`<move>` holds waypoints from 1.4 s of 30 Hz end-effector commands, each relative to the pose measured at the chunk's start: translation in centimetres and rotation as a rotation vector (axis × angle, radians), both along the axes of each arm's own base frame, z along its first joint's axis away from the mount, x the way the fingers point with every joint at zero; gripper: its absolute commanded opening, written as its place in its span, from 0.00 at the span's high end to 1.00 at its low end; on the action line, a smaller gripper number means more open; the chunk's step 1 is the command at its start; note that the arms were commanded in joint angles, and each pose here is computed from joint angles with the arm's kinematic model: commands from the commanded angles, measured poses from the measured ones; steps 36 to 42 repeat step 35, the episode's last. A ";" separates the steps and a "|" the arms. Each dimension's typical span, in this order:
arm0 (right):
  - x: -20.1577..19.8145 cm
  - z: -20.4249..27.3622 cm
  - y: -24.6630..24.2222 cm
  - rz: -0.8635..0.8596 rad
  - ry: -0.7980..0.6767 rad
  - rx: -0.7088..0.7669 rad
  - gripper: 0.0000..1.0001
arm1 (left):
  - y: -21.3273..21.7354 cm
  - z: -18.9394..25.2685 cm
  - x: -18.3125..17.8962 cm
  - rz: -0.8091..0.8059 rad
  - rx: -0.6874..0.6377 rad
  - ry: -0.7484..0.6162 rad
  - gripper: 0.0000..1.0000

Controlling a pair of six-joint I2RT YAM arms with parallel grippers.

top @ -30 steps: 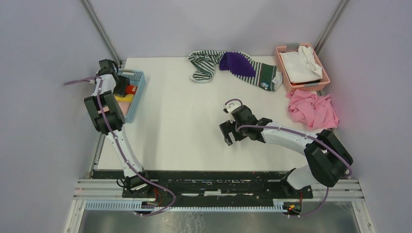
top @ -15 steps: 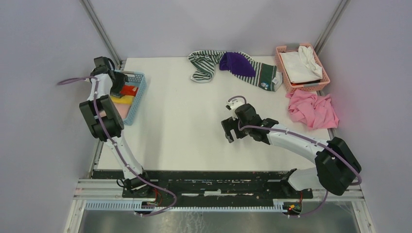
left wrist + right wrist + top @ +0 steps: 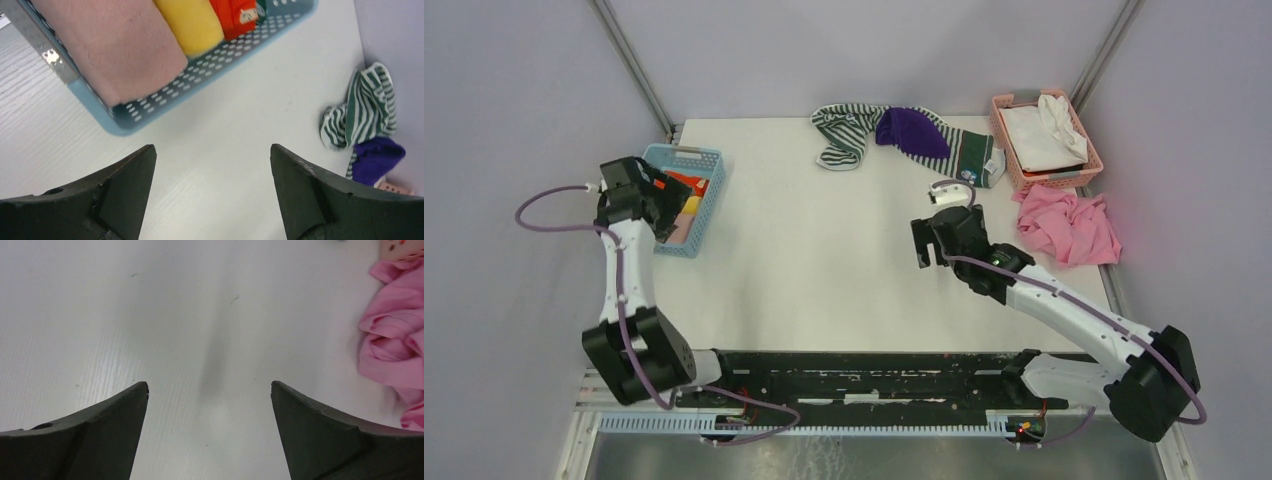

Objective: Roll the towels
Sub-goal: Reset both arms

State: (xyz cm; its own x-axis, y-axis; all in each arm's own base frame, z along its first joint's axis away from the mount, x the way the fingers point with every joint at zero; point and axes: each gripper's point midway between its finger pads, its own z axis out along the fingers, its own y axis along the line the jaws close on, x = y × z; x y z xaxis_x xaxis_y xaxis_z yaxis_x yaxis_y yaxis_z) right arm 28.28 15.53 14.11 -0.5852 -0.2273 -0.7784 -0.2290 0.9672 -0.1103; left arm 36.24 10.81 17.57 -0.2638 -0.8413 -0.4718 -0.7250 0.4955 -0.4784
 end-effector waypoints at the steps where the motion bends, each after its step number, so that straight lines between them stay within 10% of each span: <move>1: 0.4 6.1 -4.2 -0.199 -0.171 -0.009 0.00 | -3.8 6.2 -2.7 -0.233 0.131 -0.229 0.08; 16: -4.1 13.9 -11.1 -0.314 -0.404 0.051 0.00 | -10.8 13.1 -8.5 -0.407 0.568 -0.480 0.01; 42: -3.4 13.4 -10.7 -0.326 -0.415 0.062 0.00 | -10.7 10.5 -8.8 -0.422 0.619 -0.411 0.01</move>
